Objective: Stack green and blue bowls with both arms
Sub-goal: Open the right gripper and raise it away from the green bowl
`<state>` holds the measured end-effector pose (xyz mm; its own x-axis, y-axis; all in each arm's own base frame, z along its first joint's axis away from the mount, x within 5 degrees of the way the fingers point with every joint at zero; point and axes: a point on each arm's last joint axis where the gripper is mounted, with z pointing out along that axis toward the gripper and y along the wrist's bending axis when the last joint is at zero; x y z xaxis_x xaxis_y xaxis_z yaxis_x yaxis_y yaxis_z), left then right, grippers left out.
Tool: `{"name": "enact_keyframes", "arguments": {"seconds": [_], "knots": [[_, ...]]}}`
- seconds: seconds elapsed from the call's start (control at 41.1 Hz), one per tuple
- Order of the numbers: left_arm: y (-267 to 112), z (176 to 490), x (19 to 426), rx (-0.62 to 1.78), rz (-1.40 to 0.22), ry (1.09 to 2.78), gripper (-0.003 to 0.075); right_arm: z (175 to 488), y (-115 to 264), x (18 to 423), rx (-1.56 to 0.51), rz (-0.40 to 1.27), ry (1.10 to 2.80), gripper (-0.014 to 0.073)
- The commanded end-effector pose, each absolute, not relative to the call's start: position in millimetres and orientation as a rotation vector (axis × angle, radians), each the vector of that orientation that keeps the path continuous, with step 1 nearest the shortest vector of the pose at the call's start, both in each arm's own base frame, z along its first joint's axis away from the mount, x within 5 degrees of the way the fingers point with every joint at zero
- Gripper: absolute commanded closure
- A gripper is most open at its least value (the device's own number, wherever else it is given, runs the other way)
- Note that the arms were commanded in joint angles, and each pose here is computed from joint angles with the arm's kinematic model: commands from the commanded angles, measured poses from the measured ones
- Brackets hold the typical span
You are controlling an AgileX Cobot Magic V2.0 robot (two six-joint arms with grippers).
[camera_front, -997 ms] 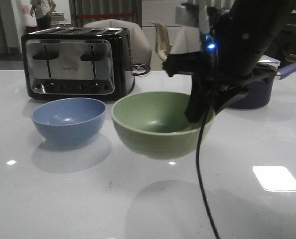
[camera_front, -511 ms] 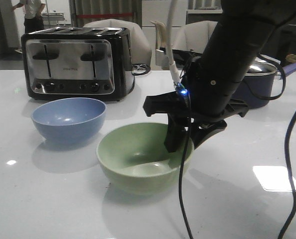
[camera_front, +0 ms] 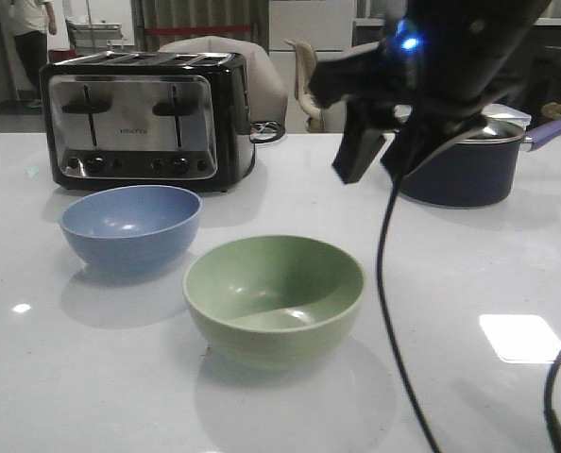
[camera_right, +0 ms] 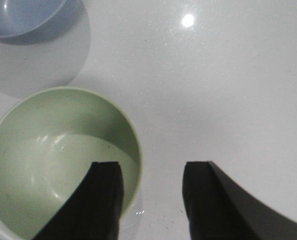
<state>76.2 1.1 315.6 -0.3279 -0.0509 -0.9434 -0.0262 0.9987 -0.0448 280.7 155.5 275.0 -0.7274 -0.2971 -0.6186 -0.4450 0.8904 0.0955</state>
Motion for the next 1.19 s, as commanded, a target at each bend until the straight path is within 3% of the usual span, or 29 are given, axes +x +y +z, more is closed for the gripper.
{"name": "enact_keyframes", "arguments": {"seconds": [0.0,0.243,0.389,0.535,0.608,0.948,1.167], "knots": [[1,330,80,-0.049,-0.028,1.809,0.0616,311,137,252,-0.568,0.274,2.278,0.0183],[1,330,80,-0.044,-0.027,1.811,0.0588,315,101,187,-0.567,0.265,2.196,0.0183],[-4,329,83,0.023,-0.045,1.821,0.0416,310,88,163,-0.562,0.269,2.176,0.0183],[-13,322,100,0.118,-0.080,1.904,0.0190,307,81,150,-0.564,0.268,2.183,0.0183],[-18,319,113,0.155,-0.096,1.965,0.0139,307,81,150,-0.566,0.267,2.190,0.0183],[-47,312,211,0.242,-0.083,2.317,0.0125,307,81,150,-0.566,0.266,2.190,0.0183],[-66,300,287,0.236,-0.098,2.421,0.0125,307,81,150,-0.566,0.266,2.190,0.0183]]}}
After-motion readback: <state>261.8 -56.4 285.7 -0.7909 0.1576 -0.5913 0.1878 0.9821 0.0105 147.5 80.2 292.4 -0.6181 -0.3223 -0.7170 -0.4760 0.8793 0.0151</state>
